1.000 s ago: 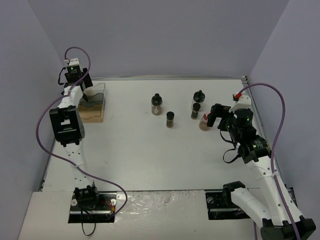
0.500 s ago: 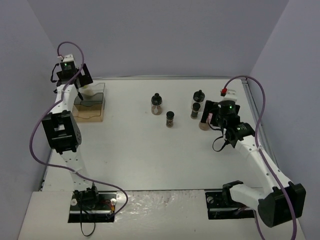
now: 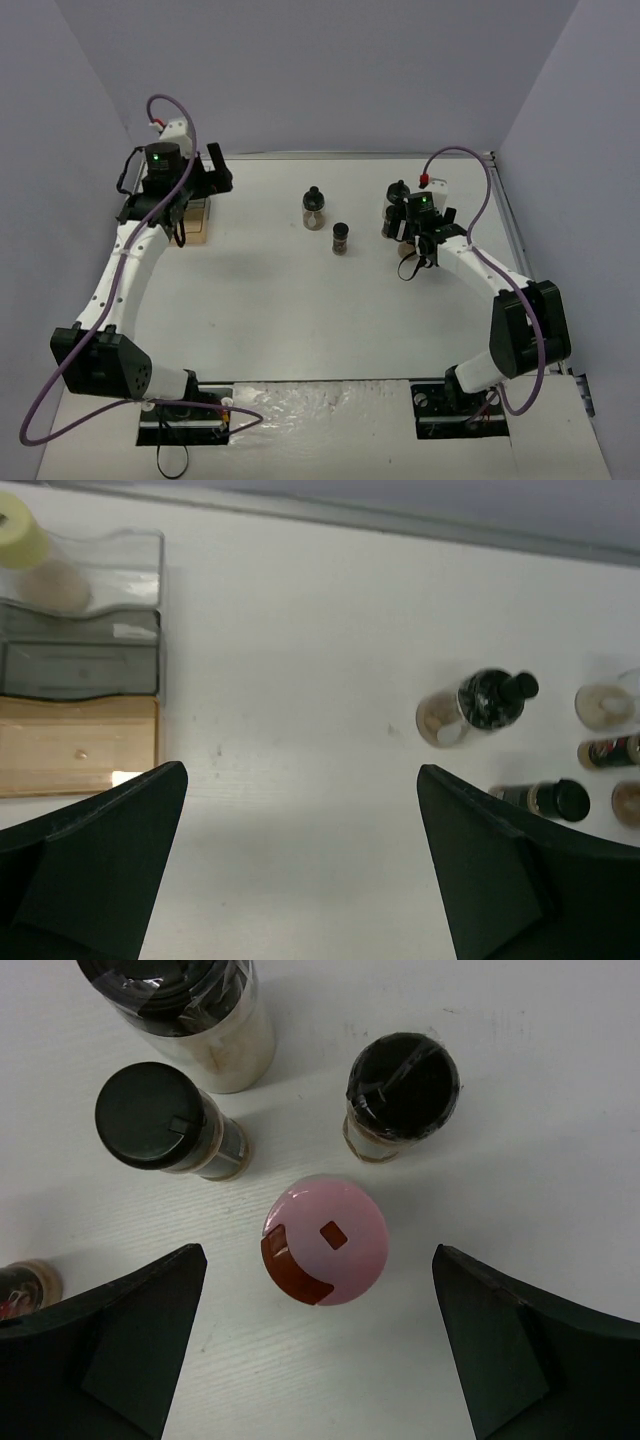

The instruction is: Organize the condiment bottles

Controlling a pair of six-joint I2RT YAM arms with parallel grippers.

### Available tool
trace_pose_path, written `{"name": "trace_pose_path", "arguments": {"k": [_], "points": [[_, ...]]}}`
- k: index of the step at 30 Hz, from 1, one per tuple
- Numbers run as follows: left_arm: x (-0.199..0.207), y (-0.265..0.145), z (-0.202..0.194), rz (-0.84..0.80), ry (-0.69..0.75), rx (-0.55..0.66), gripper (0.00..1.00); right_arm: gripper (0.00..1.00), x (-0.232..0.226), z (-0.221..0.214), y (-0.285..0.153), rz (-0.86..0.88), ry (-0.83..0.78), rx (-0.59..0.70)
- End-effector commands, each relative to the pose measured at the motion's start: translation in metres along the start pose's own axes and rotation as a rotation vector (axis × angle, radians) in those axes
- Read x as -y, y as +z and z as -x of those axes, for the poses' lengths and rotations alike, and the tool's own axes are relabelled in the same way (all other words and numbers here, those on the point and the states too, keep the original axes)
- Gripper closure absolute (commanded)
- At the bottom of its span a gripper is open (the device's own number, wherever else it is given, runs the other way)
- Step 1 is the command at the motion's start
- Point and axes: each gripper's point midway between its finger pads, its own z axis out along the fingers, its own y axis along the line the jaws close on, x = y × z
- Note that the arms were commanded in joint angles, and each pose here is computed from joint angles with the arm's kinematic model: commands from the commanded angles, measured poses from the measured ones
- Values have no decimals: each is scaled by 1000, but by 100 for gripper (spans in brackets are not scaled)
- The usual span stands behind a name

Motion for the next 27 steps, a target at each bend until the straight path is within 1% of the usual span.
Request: {"name": "trace_pose_path", "arguments": {"k": [1, 3, 5, 8, 11, 13, 15, 17, 19, 20, 24, 27], "points": [[32, -14, -37, -77, 89, -92, 3, 11, -7, 41, 11, -51, 97, 134], [41, -21, -49, -99, 135, -114, 3, 13, -9, 37, 17, -47, 98, 122], [49, -30, -53, -129, 166, -99, 3, 15, -12, 31, 22, -44, 97, 109], [48, -36, -65, -145, 192, -106, 3, 22, -12, 24, 29, -47, 87, 95], [46, -40, -73, -147, 213, -115, 3, 35, -11, 18, 31, -51, 77, 87], [44, -43, -73, -141, 223, -109, 3, 44, -12, 20, 25, -43, 56, 101], [43, -45, -73, -136, 226, -108, 3, 58, -14, 22, 15, -41, 23, 121], [43, -46, -72, -137, 227, -108, 3, 66, -24, 28, -4, -14, -13, 154], [44, -47, -71, -139, 226, -105, 3, 70, -33, 25, -15, 8, -49, 153], [45, -48, -70, -140, 225, -105, 3, 72, -41, 26, -28, 37, -66, 165], [46, -53, -66, -143, 218, -105, 3, 73, -83, 39, -89, 180, -150, 220], [47, -62, -58, -142, 204, -91, 3, 73, -130, 61, -140, 344, -201, 250]]}}
